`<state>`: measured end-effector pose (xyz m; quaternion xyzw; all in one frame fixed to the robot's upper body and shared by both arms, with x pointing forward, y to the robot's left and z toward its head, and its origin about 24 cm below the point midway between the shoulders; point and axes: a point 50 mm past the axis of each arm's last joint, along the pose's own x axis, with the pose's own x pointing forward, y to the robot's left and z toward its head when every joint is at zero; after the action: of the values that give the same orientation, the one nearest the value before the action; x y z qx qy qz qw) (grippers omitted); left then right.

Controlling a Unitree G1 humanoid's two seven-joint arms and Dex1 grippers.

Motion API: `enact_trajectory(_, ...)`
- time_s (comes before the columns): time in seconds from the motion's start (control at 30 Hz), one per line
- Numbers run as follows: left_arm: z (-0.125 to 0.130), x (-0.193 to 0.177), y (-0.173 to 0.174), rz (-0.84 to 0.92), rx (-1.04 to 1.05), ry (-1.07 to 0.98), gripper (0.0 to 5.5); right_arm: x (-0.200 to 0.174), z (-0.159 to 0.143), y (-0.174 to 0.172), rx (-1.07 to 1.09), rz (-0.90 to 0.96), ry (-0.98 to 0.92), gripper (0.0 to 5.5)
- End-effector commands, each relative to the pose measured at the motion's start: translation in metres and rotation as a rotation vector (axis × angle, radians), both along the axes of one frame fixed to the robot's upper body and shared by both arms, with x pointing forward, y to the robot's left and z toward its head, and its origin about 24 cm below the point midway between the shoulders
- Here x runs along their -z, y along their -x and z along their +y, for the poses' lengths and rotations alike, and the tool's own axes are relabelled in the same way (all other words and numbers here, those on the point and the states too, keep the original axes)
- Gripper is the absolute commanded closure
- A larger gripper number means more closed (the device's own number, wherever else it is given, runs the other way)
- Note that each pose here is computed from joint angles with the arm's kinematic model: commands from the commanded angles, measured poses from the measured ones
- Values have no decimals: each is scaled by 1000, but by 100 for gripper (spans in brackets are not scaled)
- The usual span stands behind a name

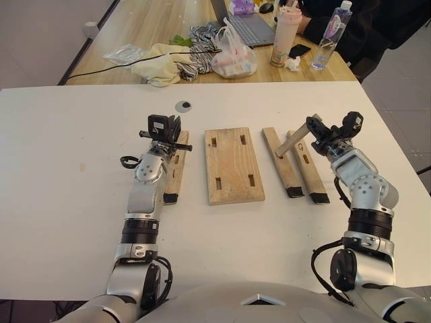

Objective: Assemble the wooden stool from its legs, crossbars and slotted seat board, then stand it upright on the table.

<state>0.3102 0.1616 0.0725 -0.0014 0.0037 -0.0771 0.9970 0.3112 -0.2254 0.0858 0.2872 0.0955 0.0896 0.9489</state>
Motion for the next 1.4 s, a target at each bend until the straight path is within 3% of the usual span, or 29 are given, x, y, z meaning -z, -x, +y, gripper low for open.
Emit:
enact_trajectory(0.03, 3, 2, 1, 6, -9, -15, 492, -4, 0, 1, -9, 4, 63, 512)
enact_trajectory(0.43, 4, -1, 2, -10, -39, 0, 492, 11, 3, 18, 66, 4, 265, 512)
enact_trajectory(0.63, 3, -1, 2, -14, -38, 3, 492, 53, 24, 42, -5, 24, 484, 512)
enact_trajectory(0.87, 7, -1, 3, -9, -42, -5, 492, 115, 23, 76, -118, 333, 472, 512)
enact_trajectory(1.07, 7, 3, 8, 3, -53, -4, 492, 117, 22, 87, -246, 369, 493, 512)
enact_trajectory(1.1, 7, 4, 9, 5, -59, -2, 492, 116, 21, 88, -265, 371, 511, 474)
enact_trajectory(1.4, 5, 13, 20, 17, -115, 31, 492, 56, 14, 84, -525, 333, 662, 323)
